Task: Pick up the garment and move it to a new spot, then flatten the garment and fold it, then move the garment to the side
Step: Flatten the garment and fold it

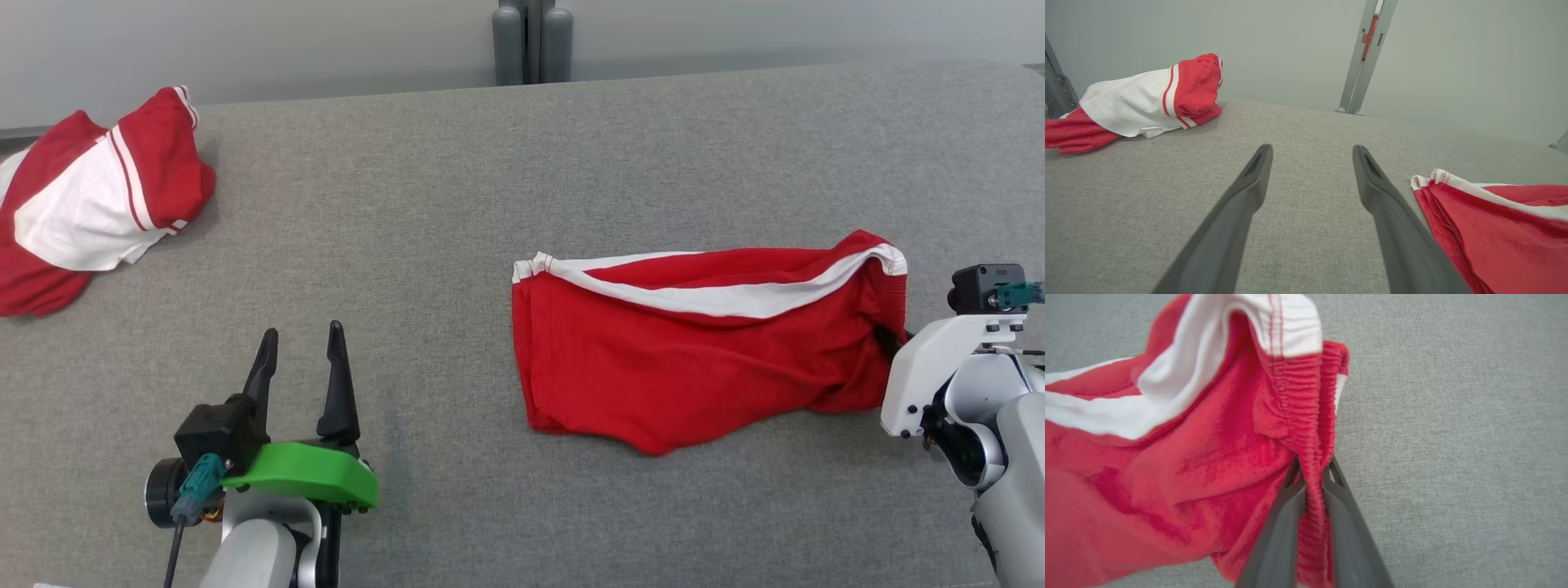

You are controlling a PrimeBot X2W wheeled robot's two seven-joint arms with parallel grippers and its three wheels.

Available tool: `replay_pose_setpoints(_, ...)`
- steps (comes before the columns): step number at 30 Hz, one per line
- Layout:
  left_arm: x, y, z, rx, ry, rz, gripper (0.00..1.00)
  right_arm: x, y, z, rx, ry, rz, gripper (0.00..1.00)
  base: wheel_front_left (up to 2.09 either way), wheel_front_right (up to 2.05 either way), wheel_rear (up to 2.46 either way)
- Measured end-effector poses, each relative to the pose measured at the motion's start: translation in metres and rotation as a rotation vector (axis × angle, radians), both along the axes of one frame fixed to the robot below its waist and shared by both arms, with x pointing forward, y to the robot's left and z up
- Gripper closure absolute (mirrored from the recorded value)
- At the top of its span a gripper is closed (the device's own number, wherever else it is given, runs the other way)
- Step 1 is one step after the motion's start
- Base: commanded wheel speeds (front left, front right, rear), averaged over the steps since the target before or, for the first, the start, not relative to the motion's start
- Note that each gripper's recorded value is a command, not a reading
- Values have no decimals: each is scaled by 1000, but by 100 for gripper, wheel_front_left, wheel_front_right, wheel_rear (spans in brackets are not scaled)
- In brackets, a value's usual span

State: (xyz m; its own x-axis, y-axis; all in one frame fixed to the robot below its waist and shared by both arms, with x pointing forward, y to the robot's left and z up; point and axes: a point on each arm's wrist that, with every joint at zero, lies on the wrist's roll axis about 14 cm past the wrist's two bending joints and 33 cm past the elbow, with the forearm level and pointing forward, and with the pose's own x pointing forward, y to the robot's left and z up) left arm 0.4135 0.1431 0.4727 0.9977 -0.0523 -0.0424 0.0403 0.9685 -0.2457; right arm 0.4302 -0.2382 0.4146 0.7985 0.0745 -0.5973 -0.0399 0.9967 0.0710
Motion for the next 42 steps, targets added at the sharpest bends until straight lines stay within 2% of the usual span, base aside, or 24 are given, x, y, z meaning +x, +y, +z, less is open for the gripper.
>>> replay_pose_setpoints(3, 2, -6, -1, -5, 1, -16, 0, -3, 0, 1, 22, -5, -9, 100, 0, 0, 0)
replay_pose_setpoints(6, 4, -8, 0, -5, -1, -23, 0, -2, 21, 4, 99, -16, 12, 100, 0, 0, 0)
replay_pose_setpoints(10, 3, -8, 2, -5, -9, -23, 0, 4, 61, 24, 202, -68, 93, 100, 0, 0, 0)
replay_pose_setpoints(18, -4, 7, 8, -5, -23, 21, 0, 2, 137, 53, 311, -108, 294, 100, 0, 0, 0)
replay_pose_setpoints(24, -11, 19, 9, -10, -23, 62, 0, -2, 182, 47, 405, -59, 353, 100, 0, 0, 0)
replay_pose_setpoints(28, -16, 28, 9, -11, -20, 93, 0, 0, 197, 34, 413, -6, 372, 100, 0, 0, 0)
replay_pose_setpoints(29, -17, 31, 9, -12, -19, 99, 0, 1, 199, 30, 416, 2, 368, 87, 0, 0, 0)
replay_pose_setpoints(30, -18, 33, 9, -13, -19, 106, 0, 1, 201, 27, 409, 9, 369, 61, 0, 0, 0)
replay_pose_setpoints(31, -19, 34, 9, -13, -19, 112, 0, 2, 203, 25, 403, 12, 372, 23, 0, 0, 0)
replay_pose_setpoints(32, -20, 36, 8, -13, -18, 117, 0, 4, 206, 25, 404, 11, 375, 0, 0, 0, 0)
replay_pose_setpoints(39, -22, 41, 8, -16, -16, 136, 0, 1, 238, 41, 461, -21, 442, 0, 0, 0, 0)
replay_pose_setpoints(42, -20, 34, 9, -15, -19, 117, 0, 5, 233, 54, 446, -94, 445, 0, 0, 0, 0)
